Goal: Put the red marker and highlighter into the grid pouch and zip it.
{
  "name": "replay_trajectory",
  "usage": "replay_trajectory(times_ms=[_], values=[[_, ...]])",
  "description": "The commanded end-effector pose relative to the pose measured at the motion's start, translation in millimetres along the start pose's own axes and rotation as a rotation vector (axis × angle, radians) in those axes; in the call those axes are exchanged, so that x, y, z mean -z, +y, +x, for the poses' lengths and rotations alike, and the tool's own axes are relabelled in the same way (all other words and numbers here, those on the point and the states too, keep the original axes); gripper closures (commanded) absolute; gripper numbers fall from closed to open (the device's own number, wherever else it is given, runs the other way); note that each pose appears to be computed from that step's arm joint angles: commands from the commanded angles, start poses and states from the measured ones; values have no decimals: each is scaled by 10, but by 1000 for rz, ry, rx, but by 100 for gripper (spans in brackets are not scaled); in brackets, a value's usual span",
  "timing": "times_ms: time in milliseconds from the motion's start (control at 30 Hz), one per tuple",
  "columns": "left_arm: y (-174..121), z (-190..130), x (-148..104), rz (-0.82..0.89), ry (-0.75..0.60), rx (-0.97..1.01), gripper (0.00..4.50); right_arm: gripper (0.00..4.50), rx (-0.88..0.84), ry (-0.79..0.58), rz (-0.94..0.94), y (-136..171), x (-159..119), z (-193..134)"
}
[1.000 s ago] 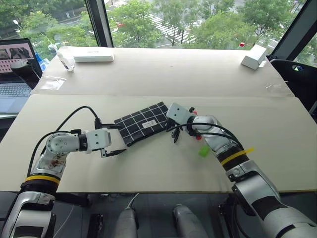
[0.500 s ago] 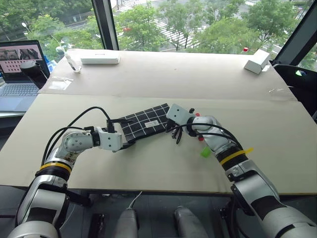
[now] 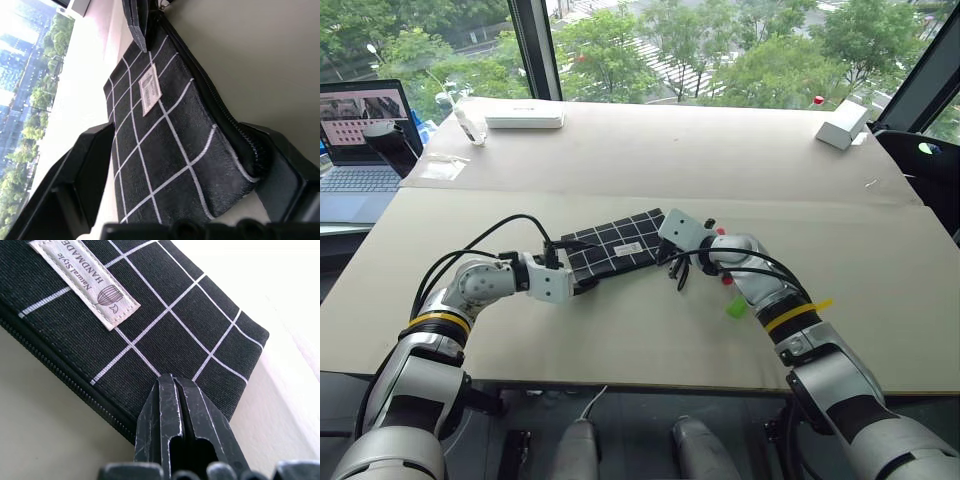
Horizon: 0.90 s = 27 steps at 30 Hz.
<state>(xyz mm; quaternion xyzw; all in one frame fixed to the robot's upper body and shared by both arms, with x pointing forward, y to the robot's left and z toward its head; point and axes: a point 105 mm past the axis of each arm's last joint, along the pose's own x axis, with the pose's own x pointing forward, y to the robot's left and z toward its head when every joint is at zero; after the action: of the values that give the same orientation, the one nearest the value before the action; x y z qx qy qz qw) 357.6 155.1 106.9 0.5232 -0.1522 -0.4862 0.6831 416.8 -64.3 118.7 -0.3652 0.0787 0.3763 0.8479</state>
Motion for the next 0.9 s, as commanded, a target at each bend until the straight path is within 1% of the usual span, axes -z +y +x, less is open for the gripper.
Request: replay_trajectory(times_ms=[33,133,233,333,433,467,500,533,567,600,667,700,733,767,800,833,900], values=[[-15,57,-22,-1,-14,27,228,450,37,-26,-5,-109,-49,-45],[-8,82,-41,-23,-31,25,351,450,40,-26,-6,-120,-49,-49],[0,87,-45,-51,-40,21,445,450,43,-25,-6,-130,-44,-50],[-13,82,-41,-87,-46,31,445,450,43,-28,3,-136,-38,-58],[-53,73,34,-192,-16,58,445,450,46,-53,79,-157,-54,-77],[-71,66,67,-228,-1,69,448,421,37,-68,117,-160,-68,-84],[-90,51,79,-255,2,84,450,391,29,-109,195,-179,-118,-102],[-101,41,84,-274,2,96,450,378,21,-139,250,-192,-155,-116],[-99,30,94,-293,6,96,450,339,20,-170,312,-223,-192,-134],[-88,20,104,-313,9,91,450,310,14,-202,369,-261,-232,-162],[-49,1,113,-339,10,69,450,234,44,-267,498,-406,-295,-231],[-6,-2,120,-382,5,40,450,201,39,-333,607,-522,-371,-323],[23,-5,124,-413,0,21,450,166,30,-380,677,-594,-427,-391],[65,-2,116,-484,-17,-8,450,138,26,-447,770,-735,-501,-518],[110,2,79,-538,-51,-37,450,138,7,-497,808,-824,-560,-652],[155,4,38,-587,-83,-67,450,138,9,-512,807,-878,-568,-754],[217,-3,-35,-642,-119,-101,450,138,16,-495,771,-890,-534,-865]])
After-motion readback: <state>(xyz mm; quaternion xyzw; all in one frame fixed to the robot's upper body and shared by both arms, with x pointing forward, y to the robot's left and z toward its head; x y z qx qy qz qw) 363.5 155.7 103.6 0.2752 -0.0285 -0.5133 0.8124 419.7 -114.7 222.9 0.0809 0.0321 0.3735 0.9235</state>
